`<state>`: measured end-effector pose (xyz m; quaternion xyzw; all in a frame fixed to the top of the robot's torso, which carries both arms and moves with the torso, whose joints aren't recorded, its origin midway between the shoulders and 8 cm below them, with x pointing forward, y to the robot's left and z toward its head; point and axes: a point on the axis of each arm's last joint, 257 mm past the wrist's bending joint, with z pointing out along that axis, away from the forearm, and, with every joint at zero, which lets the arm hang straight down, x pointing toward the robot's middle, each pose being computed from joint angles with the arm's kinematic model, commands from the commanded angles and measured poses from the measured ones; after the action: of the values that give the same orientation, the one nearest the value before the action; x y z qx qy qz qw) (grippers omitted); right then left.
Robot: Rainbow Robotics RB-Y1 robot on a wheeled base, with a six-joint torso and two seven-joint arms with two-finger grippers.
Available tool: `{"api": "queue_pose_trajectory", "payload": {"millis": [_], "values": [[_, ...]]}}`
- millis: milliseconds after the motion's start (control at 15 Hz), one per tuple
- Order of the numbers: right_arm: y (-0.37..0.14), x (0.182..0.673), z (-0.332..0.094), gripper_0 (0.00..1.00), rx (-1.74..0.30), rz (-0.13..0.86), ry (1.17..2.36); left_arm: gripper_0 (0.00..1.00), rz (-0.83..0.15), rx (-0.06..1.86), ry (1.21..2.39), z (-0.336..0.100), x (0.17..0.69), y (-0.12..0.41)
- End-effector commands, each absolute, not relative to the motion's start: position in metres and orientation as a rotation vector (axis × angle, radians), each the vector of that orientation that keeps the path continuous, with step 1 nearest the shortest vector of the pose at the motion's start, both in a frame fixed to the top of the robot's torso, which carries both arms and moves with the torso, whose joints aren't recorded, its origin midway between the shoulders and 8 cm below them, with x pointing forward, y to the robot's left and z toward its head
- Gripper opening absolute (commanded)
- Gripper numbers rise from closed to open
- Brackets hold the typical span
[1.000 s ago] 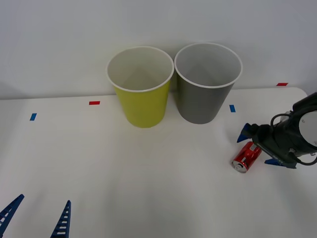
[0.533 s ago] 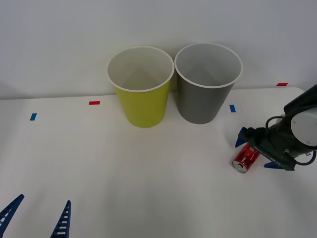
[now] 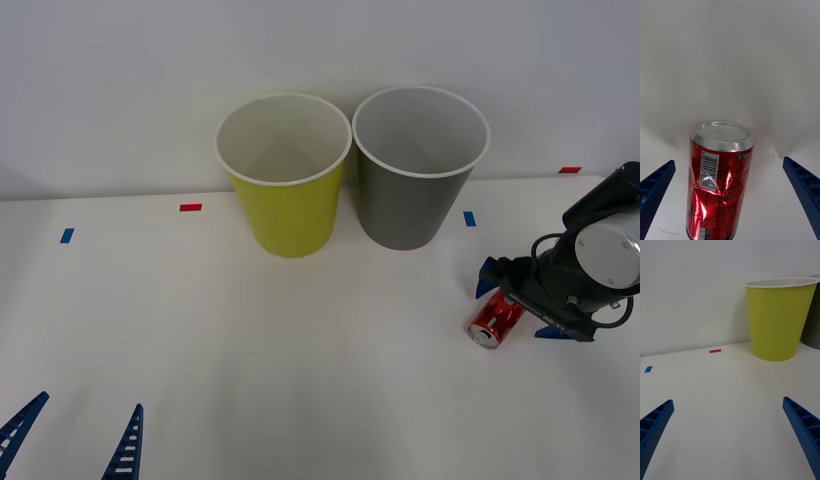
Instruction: Put cans in the gray bin and PET bottles in the light green bin.
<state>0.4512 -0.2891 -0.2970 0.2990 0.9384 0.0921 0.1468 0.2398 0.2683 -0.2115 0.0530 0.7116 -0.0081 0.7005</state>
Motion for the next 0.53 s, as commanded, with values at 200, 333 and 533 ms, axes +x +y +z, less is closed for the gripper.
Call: {"api": "queue_pose_trajectory", "payload": {"millis": [200,333,533], "values": [[-0.281,0.453,-0.303,1.0,0.841,0.266,2.706,1.0,-0.018,0.118,1.585,-0.212,0.24,0.268],[-0.282,0.461,-0.306,1.0,0.846,0.253,2.708,1.0,-0.018,0.118,1.585,-0.212,0.24,0.268],[-0.285,0.462,-0.307,1.0,0.847,0.24,2.71,1.0,-0.018,0.118,1.585,-0.212,0.24,0.268]]}}
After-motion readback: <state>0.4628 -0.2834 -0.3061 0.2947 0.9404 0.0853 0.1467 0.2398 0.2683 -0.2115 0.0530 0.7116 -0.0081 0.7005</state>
